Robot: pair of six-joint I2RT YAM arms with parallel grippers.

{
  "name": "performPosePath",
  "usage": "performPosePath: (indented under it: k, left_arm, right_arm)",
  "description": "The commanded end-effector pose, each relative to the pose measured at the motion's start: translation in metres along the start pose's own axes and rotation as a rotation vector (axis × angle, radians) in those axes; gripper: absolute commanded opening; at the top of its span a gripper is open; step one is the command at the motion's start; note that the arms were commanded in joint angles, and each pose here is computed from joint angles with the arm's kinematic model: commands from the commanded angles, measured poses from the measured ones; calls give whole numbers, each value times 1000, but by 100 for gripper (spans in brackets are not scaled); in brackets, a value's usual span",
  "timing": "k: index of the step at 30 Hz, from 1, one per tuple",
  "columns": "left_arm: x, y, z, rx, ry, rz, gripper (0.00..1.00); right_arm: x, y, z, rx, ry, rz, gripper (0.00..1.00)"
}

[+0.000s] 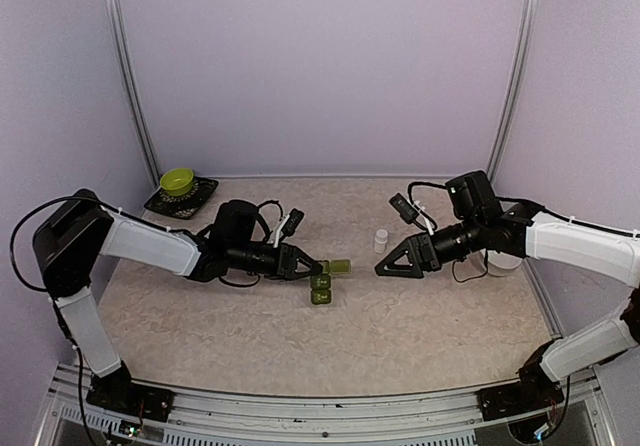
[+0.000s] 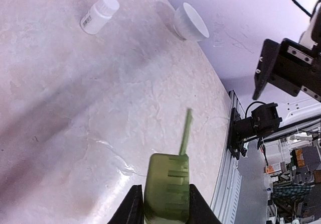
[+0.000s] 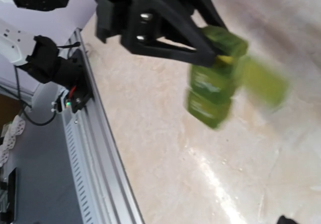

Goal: Sort the pills into containers
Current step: Place the pill container at the center of the board.

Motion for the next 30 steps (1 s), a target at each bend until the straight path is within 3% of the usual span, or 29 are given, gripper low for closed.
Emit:
performPosePath:
  k: [1,8,16,30]
  left_arm:
    - [19,-6,21,-29,9,4,27]
    - [39,-19,49,-93,-16,-28,26]
    - [37,-42,79,-175,-107,-166,25]
    - [32,-19,92,-261,-236,-221,32]
  right_arm:
    - [-2,8,-10,28,65,4,100]
    - [-1,20,-16,47,77,16,100]
    - [0,20,-19,49,78,14,100]
    - [5,25,-28,75,89,17,100]
Point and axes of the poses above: each gripper's point midway between its finger pads, its own x axis out along the fingers, its own z axis along the line the jaws close on, y = z × x, the point moved 6 cm from there along -x, back along the fingers, and after that the axes turned 1 degree about x, right-handed, at the moved point
